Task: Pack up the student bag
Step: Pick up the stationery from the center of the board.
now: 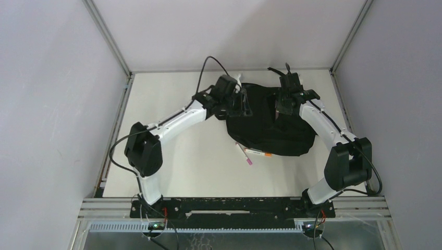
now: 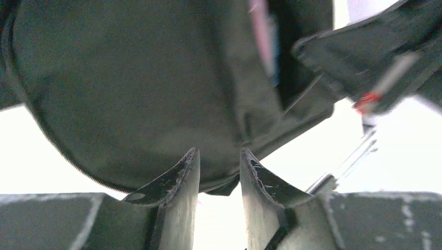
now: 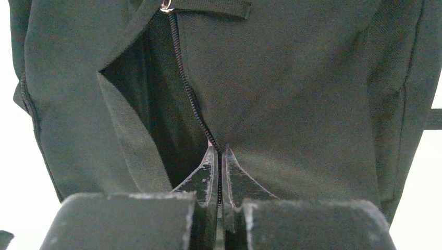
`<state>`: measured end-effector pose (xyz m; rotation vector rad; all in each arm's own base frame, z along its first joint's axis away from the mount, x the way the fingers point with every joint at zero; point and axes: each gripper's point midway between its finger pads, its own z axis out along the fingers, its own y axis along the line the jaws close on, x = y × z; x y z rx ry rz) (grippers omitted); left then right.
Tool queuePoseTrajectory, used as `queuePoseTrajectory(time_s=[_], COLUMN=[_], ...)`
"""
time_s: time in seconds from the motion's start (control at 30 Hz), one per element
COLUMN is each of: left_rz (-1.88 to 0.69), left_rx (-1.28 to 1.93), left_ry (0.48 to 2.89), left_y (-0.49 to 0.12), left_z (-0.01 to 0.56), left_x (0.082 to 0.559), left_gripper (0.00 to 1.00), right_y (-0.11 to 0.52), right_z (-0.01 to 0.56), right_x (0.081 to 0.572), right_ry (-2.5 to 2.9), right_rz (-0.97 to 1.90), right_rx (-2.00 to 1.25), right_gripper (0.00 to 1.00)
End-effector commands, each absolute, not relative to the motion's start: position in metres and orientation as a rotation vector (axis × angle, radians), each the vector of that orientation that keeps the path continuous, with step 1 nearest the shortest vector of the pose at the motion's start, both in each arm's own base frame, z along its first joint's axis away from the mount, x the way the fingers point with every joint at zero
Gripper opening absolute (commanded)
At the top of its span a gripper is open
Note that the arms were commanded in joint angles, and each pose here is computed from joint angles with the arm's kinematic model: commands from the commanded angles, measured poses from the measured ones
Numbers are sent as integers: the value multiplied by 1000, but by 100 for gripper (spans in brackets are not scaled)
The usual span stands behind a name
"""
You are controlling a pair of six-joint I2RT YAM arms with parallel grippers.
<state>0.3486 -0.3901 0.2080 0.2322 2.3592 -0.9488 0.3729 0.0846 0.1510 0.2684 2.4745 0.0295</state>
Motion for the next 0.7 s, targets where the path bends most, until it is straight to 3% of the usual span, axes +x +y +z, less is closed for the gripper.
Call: queuePoseTrajectory(time_s=[0.0,0.1,0.33,0.67], left_rz=[-719,-516,-542,-472], left_rx=[307,110,17,-27], left_ry=[2354,2449,2503,2619], left_y=[-368,-338,-358,-372], left_z=[195,157,117,65], left_x=[318,299,254,242], left_gripper=[38,40,66,65], right_y=[87,89,93,102], right_z=[177,177,174,174], right_x=[377,378,380,377], right_ry=[2391,2388,2392,2392], right_rz=[79,86,83,78], right_rx=[288,283,272,234], right_gripper=[0,0,0,0])
